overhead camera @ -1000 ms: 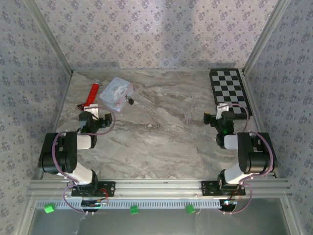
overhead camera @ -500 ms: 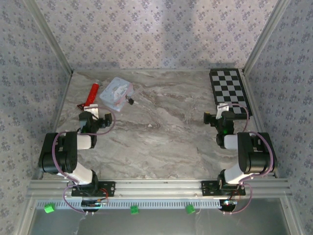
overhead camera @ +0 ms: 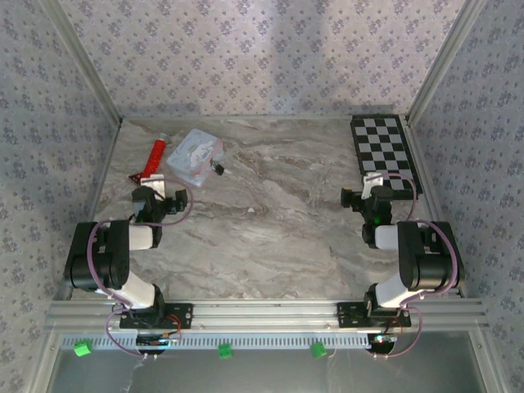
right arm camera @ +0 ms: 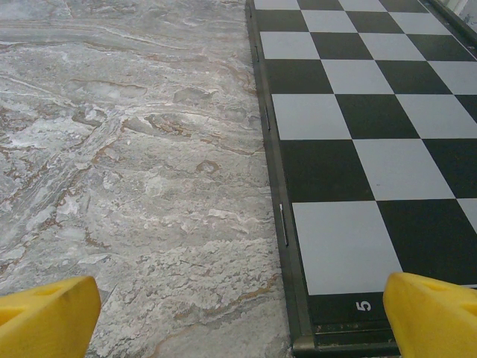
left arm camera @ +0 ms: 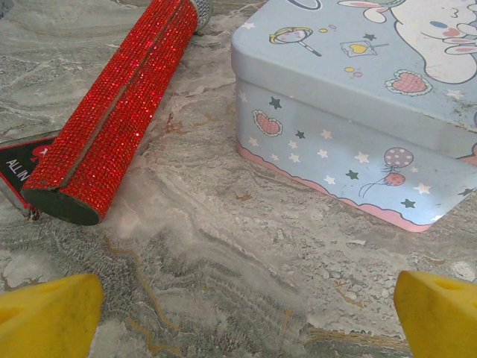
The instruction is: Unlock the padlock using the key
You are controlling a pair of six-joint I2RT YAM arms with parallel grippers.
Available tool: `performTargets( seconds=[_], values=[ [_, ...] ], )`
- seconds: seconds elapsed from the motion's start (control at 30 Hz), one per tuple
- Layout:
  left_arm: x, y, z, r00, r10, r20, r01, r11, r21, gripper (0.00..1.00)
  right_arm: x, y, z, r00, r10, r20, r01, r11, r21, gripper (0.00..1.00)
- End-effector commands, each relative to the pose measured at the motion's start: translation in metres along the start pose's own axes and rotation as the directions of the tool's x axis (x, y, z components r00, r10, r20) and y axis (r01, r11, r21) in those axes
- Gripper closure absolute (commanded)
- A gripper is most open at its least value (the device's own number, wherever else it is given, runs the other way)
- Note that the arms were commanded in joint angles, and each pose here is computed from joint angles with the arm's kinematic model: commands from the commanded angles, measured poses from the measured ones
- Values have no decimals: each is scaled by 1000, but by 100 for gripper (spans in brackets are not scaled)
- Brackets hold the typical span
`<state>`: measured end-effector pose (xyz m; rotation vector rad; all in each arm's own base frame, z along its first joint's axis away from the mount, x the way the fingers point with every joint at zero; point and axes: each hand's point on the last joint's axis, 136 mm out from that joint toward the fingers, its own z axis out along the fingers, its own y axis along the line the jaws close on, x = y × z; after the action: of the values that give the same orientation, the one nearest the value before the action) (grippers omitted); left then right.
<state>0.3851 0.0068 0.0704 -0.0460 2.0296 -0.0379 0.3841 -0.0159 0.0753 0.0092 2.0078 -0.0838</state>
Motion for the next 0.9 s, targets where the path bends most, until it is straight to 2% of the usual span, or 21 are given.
performTargets(
  seconds=[0.0,0.27,0.43,0.6,0.7,0.8,0.87],
  values=[
    [-22,-1,3,998,12,67,-13,1000,14,0,-12,-1,3,999,15,33,-15,1000,0,1],
    [-22,-1,3,998,12,67,-13,1000,14,0,-13,5,0,999,-15,51,15,1000,-12,1],
    [-23,2,2,997,9,74,-9,1000,-3,0,-16,20,-17,988,-79,136,86,995,-42,1],
    [-34,-4,-24,984,56,166,-50,998,-36,0,-28,27,-41,974,-107,200,119,992,-45,1],
    [-43,-23,-38,980,143,136,-141,990,-26,0,-37,34,-59,976,-110,186,124,990,-65,1],
    [-55,-45,-60,966,213,145,-216,976,7,0,-48,38,-85,977,-64,203,84,992,-91,1],
    [-65,-58,-78,960,215,178,-226,973,43,0,-57,40,-104,978,-5,208,32,992,-124,1]
  ],
)
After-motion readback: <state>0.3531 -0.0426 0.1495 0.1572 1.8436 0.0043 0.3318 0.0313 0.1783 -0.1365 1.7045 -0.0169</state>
